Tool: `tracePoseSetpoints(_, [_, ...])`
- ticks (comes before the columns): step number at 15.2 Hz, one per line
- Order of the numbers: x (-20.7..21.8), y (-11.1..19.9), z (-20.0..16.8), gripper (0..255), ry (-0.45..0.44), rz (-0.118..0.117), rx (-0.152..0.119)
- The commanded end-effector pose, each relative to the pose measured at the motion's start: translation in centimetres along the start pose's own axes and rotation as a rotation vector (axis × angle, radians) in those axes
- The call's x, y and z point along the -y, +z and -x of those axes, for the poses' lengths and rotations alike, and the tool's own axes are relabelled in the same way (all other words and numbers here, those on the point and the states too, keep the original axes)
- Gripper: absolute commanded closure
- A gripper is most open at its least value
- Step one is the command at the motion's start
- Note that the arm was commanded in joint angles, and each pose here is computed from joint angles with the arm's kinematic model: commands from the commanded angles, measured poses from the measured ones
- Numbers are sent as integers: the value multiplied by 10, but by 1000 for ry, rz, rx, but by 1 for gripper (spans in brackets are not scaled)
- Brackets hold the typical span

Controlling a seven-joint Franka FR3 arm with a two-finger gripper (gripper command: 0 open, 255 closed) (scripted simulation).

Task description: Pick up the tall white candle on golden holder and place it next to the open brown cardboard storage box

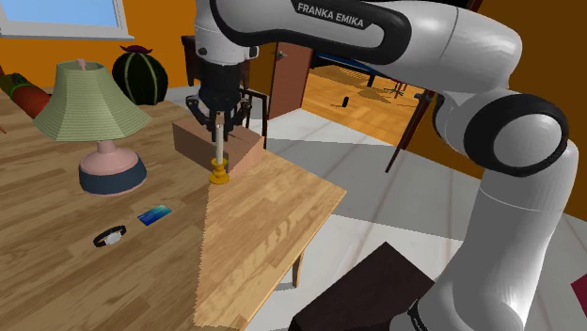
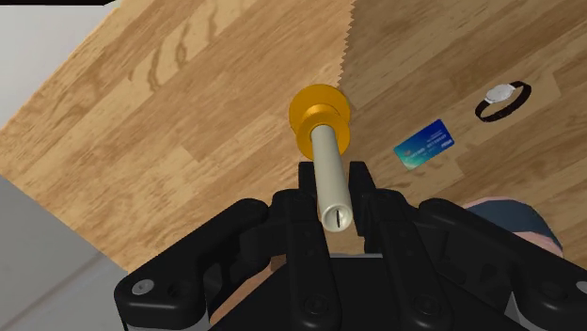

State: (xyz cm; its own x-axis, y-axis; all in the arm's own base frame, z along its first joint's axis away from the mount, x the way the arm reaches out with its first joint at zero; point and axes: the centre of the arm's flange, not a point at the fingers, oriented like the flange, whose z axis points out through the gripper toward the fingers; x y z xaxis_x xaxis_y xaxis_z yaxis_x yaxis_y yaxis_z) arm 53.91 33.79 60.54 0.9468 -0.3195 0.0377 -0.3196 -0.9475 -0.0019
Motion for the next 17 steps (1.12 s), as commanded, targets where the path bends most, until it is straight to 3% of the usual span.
tracePoseSetpoints(1, [-20,-1,-21,255,-1,0,0])
tracePoseSetpoints(17, [-164,3,-175,255,-1,0,0])
